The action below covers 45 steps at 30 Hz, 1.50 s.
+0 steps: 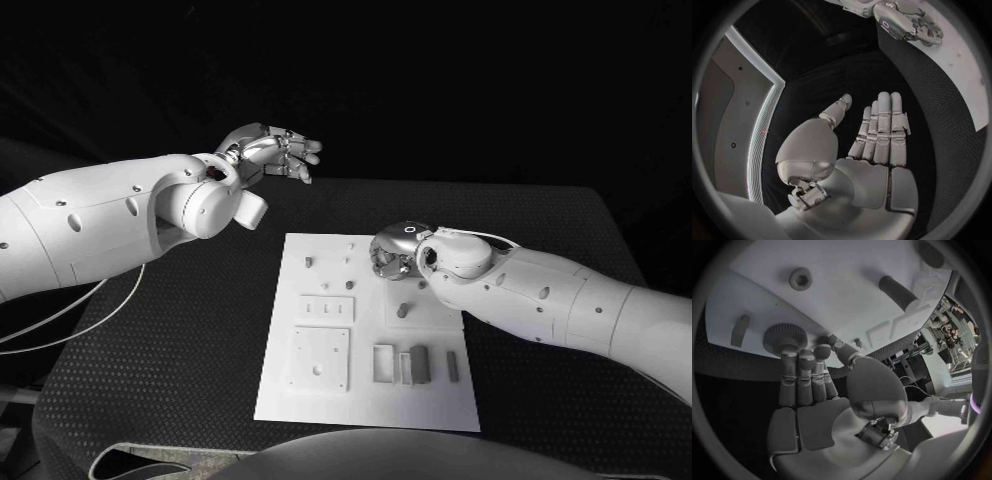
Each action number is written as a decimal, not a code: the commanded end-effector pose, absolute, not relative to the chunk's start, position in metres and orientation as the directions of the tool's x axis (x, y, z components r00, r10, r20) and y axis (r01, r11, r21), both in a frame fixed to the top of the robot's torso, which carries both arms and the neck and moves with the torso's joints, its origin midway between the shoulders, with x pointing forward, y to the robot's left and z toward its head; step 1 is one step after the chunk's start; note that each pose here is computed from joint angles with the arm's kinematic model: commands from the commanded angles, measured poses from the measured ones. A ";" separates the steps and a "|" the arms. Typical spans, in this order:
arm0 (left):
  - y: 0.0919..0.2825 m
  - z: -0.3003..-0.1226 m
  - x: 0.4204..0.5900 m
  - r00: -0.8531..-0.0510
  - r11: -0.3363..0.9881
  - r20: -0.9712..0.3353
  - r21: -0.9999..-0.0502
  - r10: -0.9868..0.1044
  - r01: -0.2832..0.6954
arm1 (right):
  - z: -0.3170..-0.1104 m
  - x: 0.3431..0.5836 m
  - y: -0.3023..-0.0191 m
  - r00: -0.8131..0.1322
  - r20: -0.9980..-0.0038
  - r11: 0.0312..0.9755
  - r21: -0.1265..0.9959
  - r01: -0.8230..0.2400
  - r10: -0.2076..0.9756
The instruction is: Assemble the parts on the task board
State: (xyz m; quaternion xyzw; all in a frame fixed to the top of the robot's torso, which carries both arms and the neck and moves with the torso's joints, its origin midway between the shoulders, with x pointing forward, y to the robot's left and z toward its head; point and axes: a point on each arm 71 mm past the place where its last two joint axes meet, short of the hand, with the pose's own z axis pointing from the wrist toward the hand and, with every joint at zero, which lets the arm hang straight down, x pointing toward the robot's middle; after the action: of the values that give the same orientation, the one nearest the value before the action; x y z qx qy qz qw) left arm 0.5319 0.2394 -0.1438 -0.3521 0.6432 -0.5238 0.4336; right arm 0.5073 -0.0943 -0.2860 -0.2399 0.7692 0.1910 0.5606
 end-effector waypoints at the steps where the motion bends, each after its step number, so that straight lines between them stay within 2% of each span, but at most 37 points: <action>1: 0.237 -0.142 0.532 -0.392 0.199 -0.188 -0.980 -0.901 0.011 | -0.289 0.506 -0.095 -0.255 -0.951 0.807 0.009 -0.590 -0.176; 25: 0.239 -0.142 0.532 -0.389 0.200 -0.189 -0.980 -0.902 0.013 | -0.280 0.502 -0.091 -0.186 -0.970 0.796 -0.014 -0.605 -0.158; 37: 0.239 -0.142 0.532 -0.389 0.200 -0.189 -0.980 -0.902 0.013 | -0.260 0.508 -0.077 -0.120 -0.982 0.785 -0.039 -0.618 -0.143; 45: 0.236 -0.141 0.533 -0.392 0.199 -0.189 -0.980 -0.900 0.014 | -0.259 0.515 -0.062 -0.079 -0.986 0.783 -0.065 -0.619 -0.144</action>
State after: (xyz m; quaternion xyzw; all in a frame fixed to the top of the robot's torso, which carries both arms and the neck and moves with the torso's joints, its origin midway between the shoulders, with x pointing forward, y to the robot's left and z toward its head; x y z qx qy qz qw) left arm 0.5325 0.2388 -0.1431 -0.3514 0.6431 -0.5243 0.4337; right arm 0.5142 -0.0641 -0.2609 -0.2630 0.7220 0.1945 0.6097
